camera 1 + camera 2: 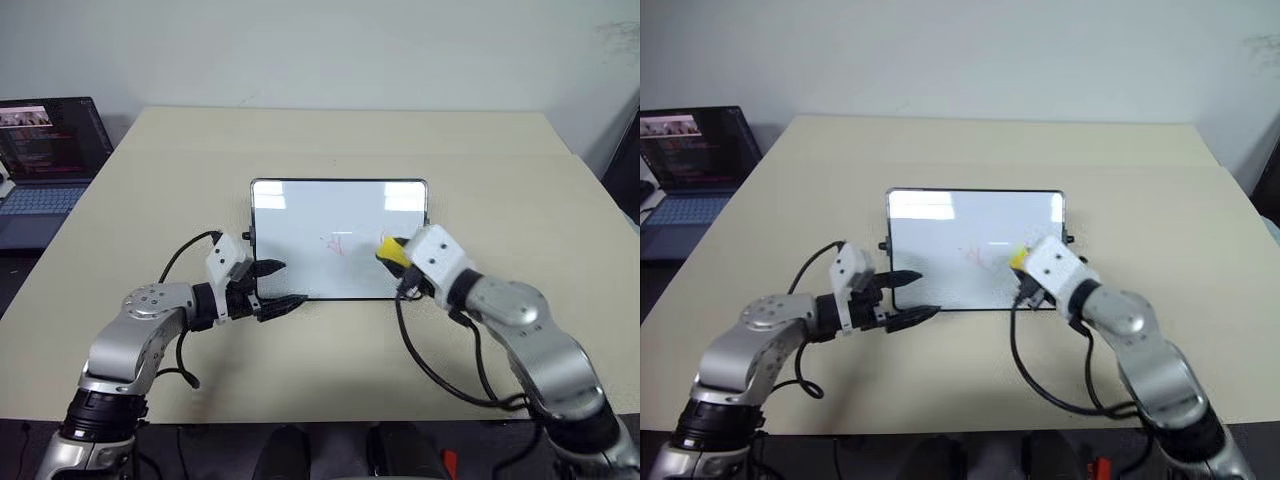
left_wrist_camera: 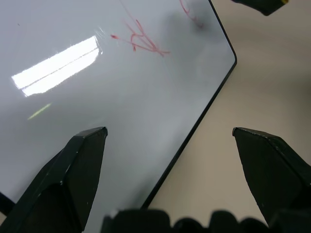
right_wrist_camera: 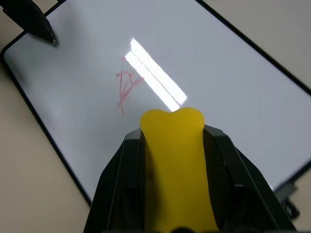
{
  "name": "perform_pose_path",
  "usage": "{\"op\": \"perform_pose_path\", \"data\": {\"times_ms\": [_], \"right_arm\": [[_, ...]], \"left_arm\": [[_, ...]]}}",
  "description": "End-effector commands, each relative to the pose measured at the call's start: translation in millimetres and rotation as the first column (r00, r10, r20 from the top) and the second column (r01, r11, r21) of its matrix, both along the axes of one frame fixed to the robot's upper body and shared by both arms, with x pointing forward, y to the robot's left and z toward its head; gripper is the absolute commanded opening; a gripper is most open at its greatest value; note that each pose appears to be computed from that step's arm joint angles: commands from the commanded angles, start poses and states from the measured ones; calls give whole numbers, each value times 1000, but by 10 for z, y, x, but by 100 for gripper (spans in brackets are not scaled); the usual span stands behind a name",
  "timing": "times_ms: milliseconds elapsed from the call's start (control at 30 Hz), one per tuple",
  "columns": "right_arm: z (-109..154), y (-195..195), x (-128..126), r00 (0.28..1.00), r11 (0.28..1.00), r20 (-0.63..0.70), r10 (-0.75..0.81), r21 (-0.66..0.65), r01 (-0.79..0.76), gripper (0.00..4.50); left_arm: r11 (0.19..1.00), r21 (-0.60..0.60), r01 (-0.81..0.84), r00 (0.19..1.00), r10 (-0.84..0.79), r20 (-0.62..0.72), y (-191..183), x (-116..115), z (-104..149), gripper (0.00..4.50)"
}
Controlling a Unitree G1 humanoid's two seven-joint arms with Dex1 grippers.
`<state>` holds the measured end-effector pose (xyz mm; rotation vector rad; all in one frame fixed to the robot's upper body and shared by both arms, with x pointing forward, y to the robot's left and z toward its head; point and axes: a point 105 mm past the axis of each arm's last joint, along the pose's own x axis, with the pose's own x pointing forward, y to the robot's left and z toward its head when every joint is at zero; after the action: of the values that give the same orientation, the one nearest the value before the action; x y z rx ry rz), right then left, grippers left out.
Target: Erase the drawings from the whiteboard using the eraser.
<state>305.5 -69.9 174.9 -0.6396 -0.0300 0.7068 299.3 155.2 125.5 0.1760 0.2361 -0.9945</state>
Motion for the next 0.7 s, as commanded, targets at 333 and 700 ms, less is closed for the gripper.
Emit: {"op": "perform_pose_path", "data": {"times_ms": [333, 700], "right_arm": [[301, 439, 538, 978, 989, 199, 62, -147, -32, 126], [-355, 453, 422, 980, 910, -23, 195, -370, -190, 126]], "left_arm": [[999, 22, 45, 999, -45, 2, -29, -40, -15, 450], [999, 37, 26, 1000, -26, 4, 13, -44, -28, 450]]}}
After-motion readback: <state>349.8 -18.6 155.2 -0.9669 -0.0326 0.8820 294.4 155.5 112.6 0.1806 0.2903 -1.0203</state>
